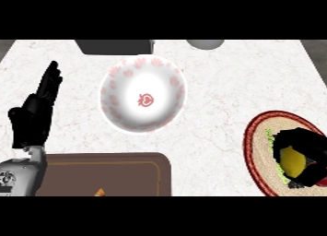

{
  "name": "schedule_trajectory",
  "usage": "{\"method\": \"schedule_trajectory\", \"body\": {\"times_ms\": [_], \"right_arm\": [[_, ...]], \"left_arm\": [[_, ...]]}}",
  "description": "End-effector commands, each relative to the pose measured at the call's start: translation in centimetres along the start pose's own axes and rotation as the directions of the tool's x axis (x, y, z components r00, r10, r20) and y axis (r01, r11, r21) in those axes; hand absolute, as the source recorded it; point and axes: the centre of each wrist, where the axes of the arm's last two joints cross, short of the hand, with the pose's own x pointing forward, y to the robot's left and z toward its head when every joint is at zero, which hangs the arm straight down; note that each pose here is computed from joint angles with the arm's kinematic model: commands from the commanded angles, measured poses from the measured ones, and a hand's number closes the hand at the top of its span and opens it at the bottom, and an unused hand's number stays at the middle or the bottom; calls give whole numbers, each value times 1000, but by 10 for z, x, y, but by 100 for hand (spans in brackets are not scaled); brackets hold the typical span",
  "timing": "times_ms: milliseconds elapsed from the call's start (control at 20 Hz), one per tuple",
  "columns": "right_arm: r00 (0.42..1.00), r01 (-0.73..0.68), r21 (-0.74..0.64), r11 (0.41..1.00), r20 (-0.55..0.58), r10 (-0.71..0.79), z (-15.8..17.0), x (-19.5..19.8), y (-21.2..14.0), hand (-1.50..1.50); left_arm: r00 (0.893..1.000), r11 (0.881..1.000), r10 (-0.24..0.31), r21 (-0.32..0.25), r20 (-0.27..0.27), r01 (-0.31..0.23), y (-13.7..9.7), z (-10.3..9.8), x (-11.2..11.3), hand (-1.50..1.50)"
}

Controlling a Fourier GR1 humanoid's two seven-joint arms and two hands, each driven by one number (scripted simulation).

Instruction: Pick the lemon from the placemat and place it in the bowl

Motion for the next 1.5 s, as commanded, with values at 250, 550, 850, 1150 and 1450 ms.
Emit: {"method": "schedule_trajectory", "body": {"times_ms": [250,550,850,1150,1450], "right_arm": [[980,13,9,1000,201,-14,-125,137,60,150],[960,-56,-6,998,276,56,-175,237,62,150],[964,89,-118,989,261,-56,-157,283,71,150],[948,269,-352,897,263,-181,-129,334,74,150],[961,277,-552,786,153,-232,-110,373,70,150]], "left_arm": [[1000,1000,-11,0,0,11,5,1,-6,0],[1000,999,-12,-36,-3,12,-3,0,-5,0],[1000,1000,-8,-24,-4,8,-6,-2,-5,0],[1000,1000,-11,-8,-17,11,-1,-2,-8,0],[1000,1000,-10,-19,-28,10,-4,2,-10,0]]}}
